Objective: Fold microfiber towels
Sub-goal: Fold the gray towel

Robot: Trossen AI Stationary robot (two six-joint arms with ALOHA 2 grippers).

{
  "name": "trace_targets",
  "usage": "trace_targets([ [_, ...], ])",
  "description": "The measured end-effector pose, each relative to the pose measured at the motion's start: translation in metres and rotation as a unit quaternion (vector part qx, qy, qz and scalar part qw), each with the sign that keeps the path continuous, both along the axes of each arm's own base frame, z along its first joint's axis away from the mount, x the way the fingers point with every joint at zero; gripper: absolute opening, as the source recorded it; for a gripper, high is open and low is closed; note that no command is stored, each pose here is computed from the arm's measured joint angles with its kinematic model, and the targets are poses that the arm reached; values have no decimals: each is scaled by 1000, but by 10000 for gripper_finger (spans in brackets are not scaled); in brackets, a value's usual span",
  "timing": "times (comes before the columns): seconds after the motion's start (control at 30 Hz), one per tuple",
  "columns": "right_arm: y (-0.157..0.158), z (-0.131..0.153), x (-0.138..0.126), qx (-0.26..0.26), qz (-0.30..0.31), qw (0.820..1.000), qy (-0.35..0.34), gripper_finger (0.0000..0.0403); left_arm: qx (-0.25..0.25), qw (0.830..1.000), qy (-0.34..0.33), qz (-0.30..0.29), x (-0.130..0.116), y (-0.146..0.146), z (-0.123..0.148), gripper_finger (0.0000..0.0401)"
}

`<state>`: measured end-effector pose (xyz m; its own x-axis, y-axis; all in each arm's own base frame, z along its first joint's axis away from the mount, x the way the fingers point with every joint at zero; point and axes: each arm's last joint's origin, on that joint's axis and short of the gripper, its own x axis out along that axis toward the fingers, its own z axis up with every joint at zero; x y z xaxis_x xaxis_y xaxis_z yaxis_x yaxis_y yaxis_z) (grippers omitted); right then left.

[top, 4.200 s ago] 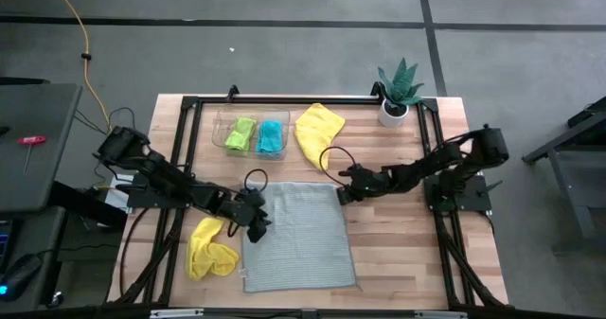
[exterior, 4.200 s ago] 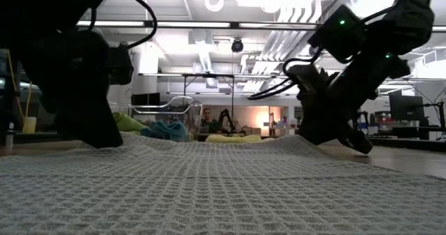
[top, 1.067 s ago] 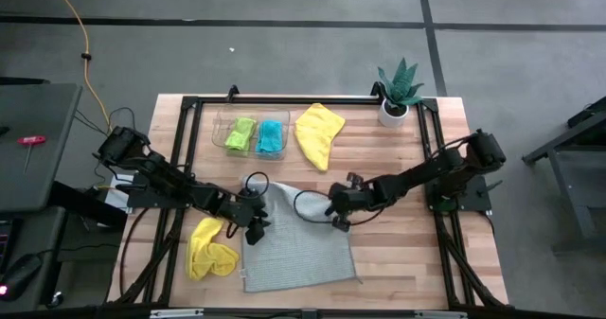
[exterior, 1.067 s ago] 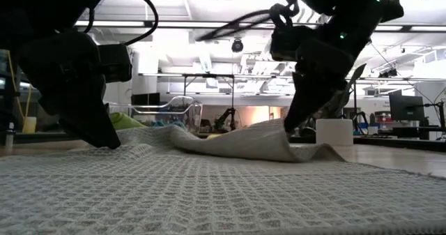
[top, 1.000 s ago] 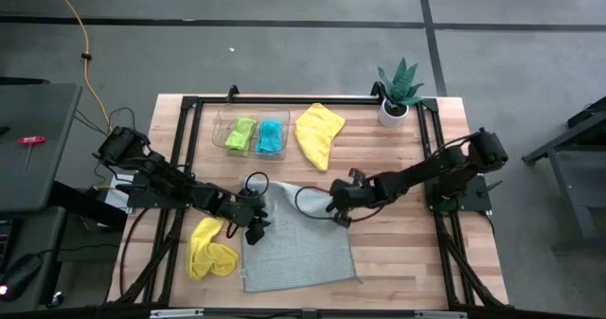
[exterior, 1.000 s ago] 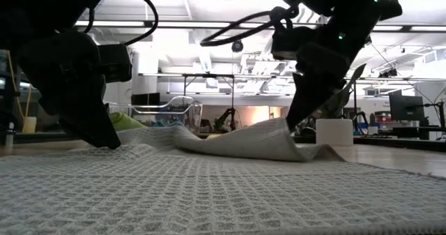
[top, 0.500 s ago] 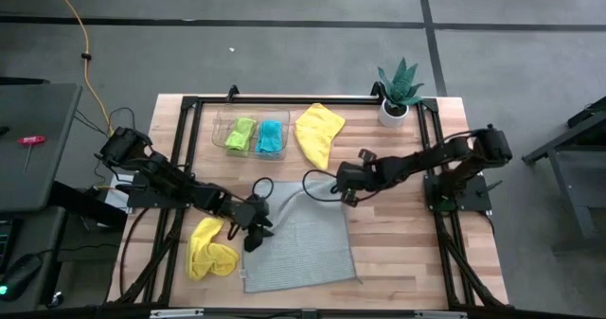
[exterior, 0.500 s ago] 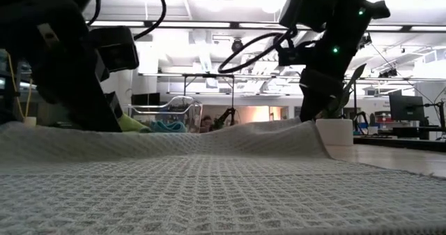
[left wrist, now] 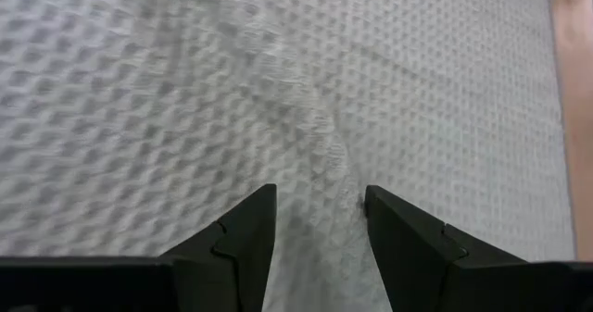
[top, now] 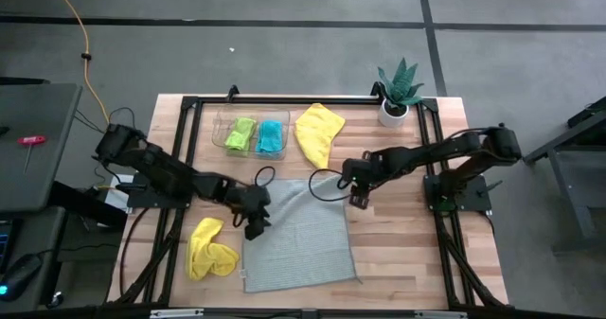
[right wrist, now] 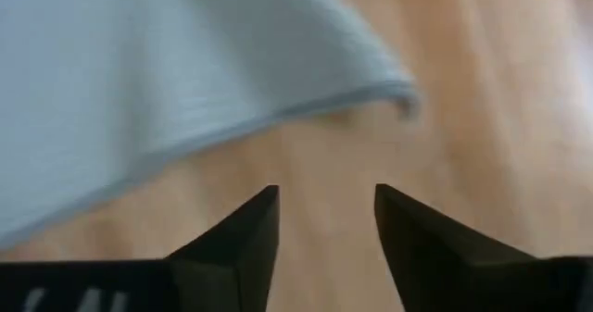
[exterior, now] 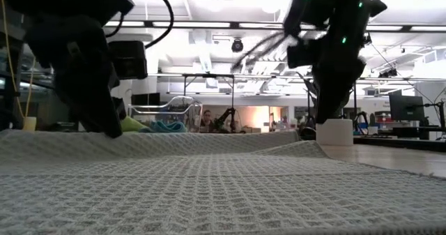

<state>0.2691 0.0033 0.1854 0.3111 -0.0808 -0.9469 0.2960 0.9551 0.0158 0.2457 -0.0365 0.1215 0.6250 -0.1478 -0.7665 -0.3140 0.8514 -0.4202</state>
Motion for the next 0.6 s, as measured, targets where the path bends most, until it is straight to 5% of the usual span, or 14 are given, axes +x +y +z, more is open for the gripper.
trace_targets([
  [0.17,25,14,-1,106,65,991,-46,184,33,999,5,-5,-12,18,18,156],
  [0.37,67,9,12,125,112,980,-104,183,149,987,-7,53,-31,37,45,156],
  [0.47,87,-4,21,139,122,976,-113,164,186,981,0,50,-35,42,47,156],
  [0.6,108,-29,24,150,123,977,-84,104,171,985,28,24,-40,47,33,152],
])
